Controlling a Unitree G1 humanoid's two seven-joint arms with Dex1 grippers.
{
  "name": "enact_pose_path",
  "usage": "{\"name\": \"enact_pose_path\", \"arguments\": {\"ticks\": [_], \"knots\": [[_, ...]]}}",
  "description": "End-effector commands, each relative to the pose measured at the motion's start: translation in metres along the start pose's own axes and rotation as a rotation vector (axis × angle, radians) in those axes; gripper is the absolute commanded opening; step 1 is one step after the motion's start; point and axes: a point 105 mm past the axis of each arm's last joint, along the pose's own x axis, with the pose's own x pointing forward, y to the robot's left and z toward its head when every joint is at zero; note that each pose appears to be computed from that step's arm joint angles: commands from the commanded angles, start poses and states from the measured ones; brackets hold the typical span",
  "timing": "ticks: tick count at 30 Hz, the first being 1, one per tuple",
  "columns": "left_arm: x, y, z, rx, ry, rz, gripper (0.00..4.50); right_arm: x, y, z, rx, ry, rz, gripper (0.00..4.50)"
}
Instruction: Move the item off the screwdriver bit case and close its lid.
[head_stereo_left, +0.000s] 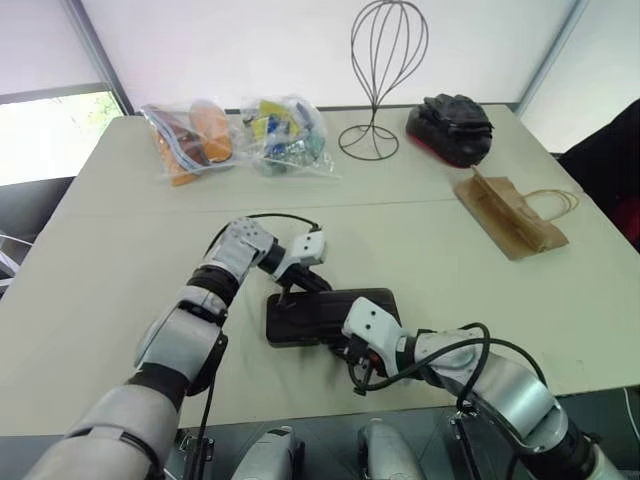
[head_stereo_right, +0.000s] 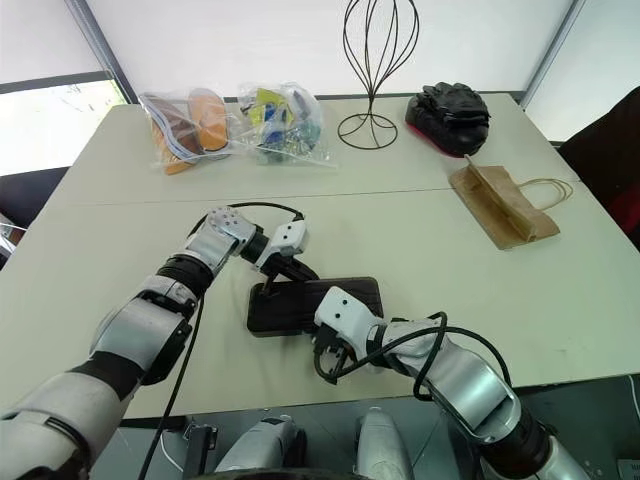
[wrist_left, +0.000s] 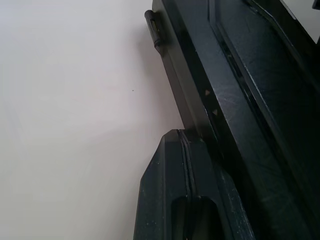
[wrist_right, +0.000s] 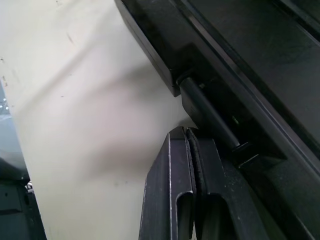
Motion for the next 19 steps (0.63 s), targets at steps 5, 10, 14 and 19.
{"name": "enact_pose_path", "arguments": {"ticks": [5, 10, 14, 19], "knots": [[-0.009, 0.032, 0.024, -0.034, -0.154, 0.235, 0.00, -0.038, 0.003, 0.029, 0.092, -0.186, -0.019, 0.08], [-0.076, 0.062, 0.048, -0.121, -0.386, 0.500, 0.00, -0.071, 0.008, 0.040, 0.152, -0.337, 0.026, 0.08], [-0.129, 0.069, 0.051, -0.156, -0.506, 0.670, 0.00, -0.101, -0.033, 0.058, 0.191, -0.488, -0.123, 0.08], [-0.167, 0.047, 0.028, -0.203, -0.558, 0.791, 0.00, -0.124, -0.079, 0.065, 0.252, -0.602, -0.280, 0.08]]}}
